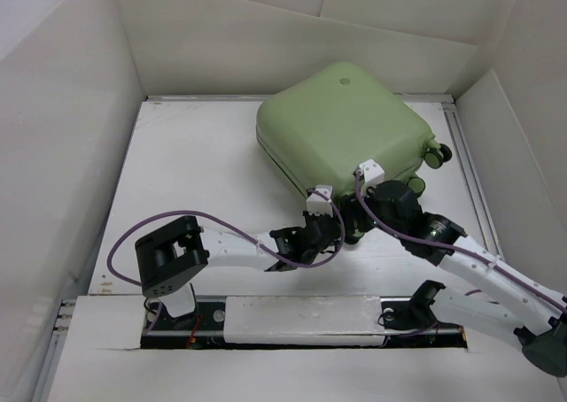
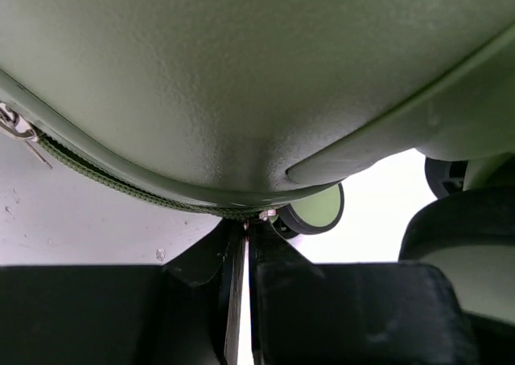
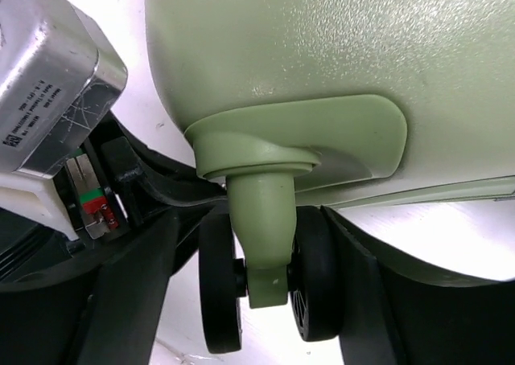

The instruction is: Pack the luggage

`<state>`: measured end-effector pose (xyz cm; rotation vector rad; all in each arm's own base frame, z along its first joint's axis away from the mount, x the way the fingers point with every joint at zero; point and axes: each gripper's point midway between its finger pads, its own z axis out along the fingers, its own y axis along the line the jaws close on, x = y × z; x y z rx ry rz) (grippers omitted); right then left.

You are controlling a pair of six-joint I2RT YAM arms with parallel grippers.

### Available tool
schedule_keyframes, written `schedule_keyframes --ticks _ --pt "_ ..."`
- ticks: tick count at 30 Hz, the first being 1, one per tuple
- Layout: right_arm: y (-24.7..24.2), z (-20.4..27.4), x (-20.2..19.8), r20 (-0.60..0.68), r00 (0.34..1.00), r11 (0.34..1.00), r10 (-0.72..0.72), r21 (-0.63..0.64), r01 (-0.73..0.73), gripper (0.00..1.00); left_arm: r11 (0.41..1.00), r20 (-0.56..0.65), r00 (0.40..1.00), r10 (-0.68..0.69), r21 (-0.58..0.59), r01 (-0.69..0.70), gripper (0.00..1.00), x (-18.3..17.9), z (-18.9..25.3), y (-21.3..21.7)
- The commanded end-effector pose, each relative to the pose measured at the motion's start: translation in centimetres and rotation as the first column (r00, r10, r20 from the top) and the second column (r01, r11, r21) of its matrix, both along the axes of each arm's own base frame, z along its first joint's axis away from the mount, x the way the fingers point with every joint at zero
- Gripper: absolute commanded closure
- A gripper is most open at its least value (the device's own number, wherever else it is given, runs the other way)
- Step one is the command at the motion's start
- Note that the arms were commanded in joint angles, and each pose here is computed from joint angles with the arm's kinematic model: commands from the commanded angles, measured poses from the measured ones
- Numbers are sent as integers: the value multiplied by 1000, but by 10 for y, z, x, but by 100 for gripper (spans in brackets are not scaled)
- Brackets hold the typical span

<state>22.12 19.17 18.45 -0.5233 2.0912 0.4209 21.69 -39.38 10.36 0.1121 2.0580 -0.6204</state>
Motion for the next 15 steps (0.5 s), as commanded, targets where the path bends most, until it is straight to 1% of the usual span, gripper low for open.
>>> schedule_keyframes --ticks 1,2,3,4,7,8,11,13,14,15 --pt "2 12 7 44 999 999 -13 50 11 23 989 100 984 148 -40 -145 100 33 32 17" --pt "2 12 7 44 999 999 -13 50 11 23 988 101 984 149 -44 -145 100 32 34 19" --pt "1 12 8 48 999 999 -23 46 21 27 988 102 984 149 -49 -145 100 31 36 21" --pt "-5 10 10 45 998 999 -45 32 44 36 989 106 984 145 -41 -142 100 30 34 23" --pt "-6 5 11 23 997 997 -69 29 69 62 988 108 982 153 -27 -151 100 28 28 33" --pt "-8 1 11 20 997 997 -77 20 77 72 988 106 983 152 -15 -151 100 26 24 39" --pt "-16 0 11 25 993 993 -114 32 113 84 985 85 982 170 -34 -168 100 29 20 52" --pt "-18 6 9 41 993 992 -115 51 112 87 983 85 979 184 -36 -181 100 30 17 64" --pt "-21 1 10 33 992 992 -123 42 122 87 981 90 977 193 -35 -191 100 30 17 68" --pt "-21 4 9 40 992 991 -124 50 122 89 981 88 977 192 -24 -191 100 29 13 71"
